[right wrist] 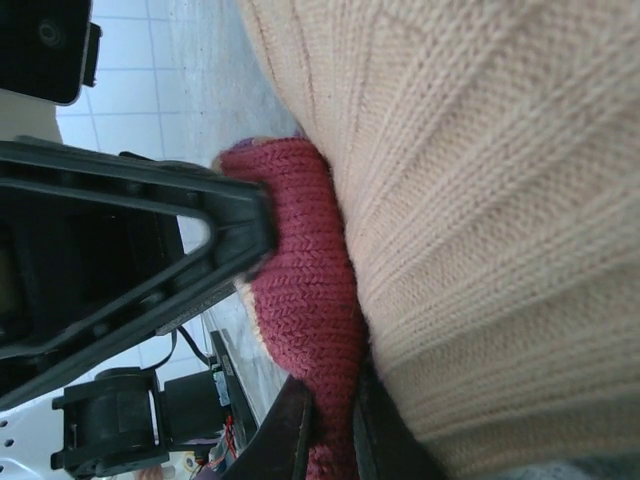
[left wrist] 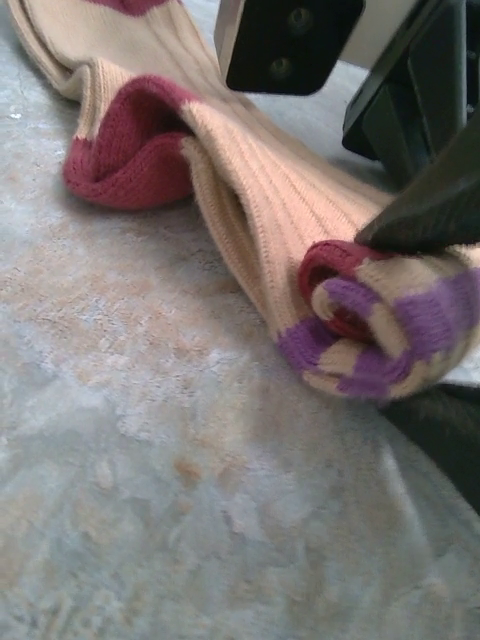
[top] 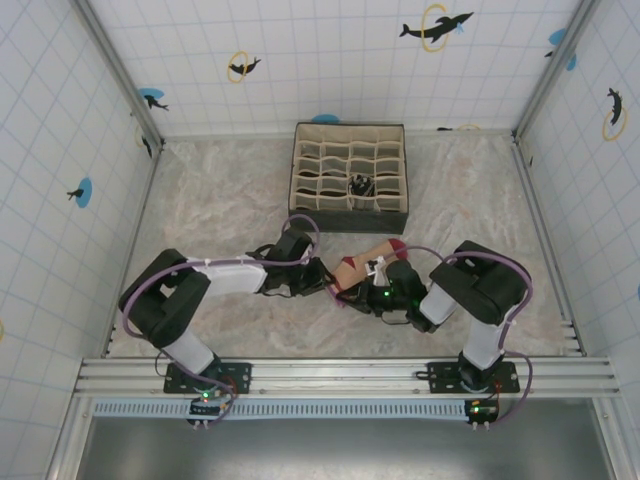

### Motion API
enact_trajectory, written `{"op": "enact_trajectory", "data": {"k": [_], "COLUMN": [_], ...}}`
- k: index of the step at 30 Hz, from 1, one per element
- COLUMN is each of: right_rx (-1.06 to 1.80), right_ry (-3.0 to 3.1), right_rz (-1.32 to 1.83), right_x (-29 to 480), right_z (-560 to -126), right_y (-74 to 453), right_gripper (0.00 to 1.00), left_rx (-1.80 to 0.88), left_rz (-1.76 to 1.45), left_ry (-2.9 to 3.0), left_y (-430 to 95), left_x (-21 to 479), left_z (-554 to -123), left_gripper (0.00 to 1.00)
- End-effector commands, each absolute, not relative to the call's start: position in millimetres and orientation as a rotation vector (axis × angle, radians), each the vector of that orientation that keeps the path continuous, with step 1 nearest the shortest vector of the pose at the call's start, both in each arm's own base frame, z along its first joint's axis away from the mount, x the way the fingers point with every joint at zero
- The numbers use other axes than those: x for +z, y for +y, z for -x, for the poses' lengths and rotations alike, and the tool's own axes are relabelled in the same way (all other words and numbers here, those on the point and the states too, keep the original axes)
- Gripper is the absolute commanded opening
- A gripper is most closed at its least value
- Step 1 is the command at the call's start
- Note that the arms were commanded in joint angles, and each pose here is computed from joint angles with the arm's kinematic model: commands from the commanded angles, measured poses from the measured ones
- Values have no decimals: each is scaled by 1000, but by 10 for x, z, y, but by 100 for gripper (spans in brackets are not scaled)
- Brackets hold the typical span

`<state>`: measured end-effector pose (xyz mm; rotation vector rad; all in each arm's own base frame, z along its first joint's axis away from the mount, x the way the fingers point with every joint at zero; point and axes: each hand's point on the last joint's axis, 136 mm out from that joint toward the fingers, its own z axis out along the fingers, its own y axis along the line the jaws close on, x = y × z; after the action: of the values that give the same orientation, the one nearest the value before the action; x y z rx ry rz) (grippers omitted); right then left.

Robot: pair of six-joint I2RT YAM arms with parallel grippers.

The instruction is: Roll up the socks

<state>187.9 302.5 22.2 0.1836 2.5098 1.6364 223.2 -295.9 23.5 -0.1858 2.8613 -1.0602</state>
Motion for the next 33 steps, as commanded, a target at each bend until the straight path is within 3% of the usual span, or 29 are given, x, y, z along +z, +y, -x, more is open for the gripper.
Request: {"op": "enact_trajectory", "data": {"k": [1,3,4,8,11,19,27,33], "right_rx": [1572,1546,1531,1414,1285,834,286,12], "right_ry": [2592,2609,2610,2618,2594,2475,2204,1991], "right_rz": [-241,-208,-181,-78,35,344,645,867], "right_x": [16,-14,-18,-17,85,441,685,789], "right_z": [-1863,-1899,-1921,-2038,-2132,-2194,-2074,-1891], "right_y": [2898,2889,2886,2852,2837,2728,2698,2943], "right_gripper": [1,3,5,14,28,53,71,72], "left_rx": [-988,-951,-935,-871,-840,-782,-768,-766], "left_rz": [214,216,216,234,261,291,299,278], "left_ry": [2903,2919,2927,2947,2957,2974,3004,3034], "left_y": [-2974,-2995,-3012,-3018,-2976,-2819,-2740,-2722], "left_x": [108,69,54,17,20,129,167,191], "left_z": [-2268,-2321,-2350,-2463,-2507,-2467,-2406,-2369], "left_gripper": [16,1,0,0,0,0,0,0]}}
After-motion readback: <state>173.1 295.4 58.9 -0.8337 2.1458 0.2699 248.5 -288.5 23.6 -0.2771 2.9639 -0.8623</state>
